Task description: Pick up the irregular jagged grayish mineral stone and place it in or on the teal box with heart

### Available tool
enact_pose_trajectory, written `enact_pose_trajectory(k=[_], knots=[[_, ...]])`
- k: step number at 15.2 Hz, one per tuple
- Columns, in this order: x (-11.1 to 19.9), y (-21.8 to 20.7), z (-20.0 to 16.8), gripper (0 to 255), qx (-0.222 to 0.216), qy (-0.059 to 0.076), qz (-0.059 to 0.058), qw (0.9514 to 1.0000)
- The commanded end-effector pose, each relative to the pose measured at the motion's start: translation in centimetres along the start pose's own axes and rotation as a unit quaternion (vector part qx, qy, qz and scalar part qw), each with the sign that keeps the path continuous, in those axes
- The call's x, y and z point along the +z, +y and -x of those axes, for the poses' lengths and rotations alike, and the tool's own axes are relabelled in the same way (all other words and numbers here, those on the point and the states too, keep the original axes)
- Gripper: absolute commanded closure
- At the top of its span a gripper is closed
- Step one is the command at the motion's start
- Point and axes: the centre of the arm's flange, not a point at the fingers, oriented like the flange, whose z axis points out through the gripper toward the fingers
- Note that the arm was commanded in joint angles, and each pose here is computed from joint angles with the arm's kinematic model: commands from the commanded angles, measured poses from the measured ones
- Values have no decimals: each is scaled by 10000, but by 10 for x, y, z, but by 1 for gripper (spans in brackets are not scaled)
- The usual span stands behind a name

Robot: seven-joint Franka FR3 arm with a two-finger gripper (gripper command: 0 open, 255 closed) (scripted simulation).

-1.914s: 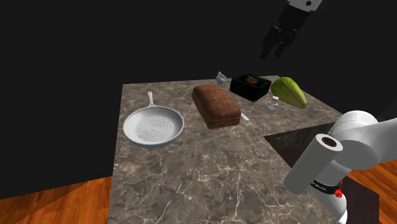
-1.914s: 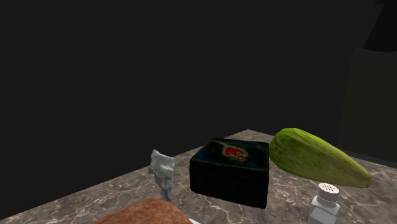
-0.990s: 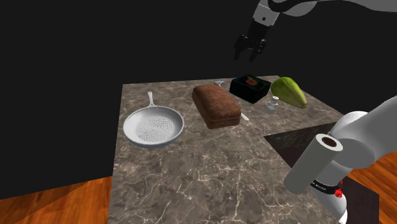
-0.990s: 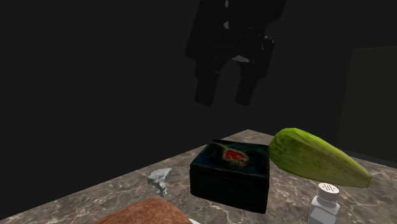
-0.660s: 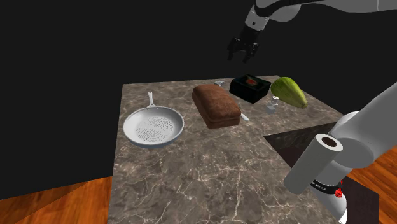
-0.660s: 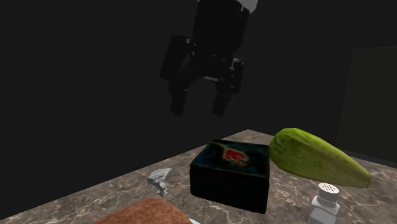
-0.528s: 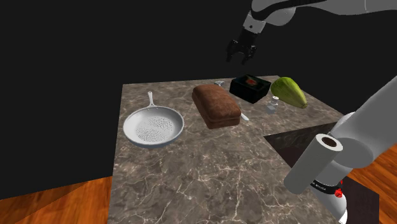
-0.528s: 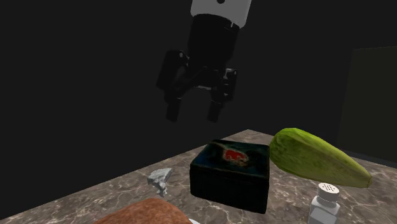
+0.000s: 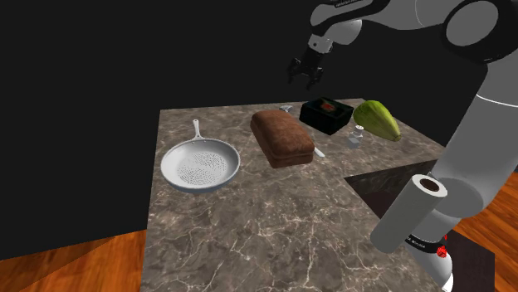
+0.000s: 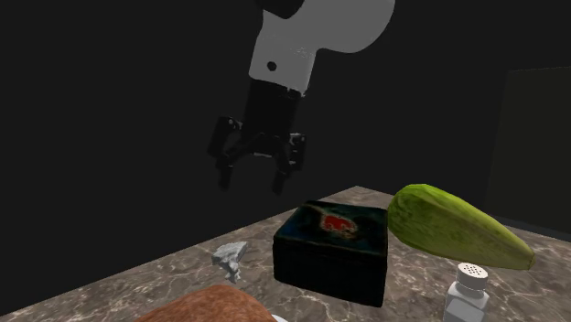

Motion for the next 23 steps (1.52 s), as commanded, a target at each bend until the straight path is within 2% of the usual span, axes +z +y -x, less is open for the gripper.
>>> enact_pose_trajectory(k=[1, 5, 13, 21, 22, 23], knots=[[16, 6, -23, 0, 188, -28, -59, 9998], [44, 24, -65, 0, 549, -89, -170, 9983], [84, 22, -65, 0, 550, -89, -169, 9983], [84, 22, -65, 0, 550, -89, -170, 9983], [84, 22, -65, 255, 550, -89, -170, 9983], [84, 22, -65, 255, 550, -89, -170, 9983]])
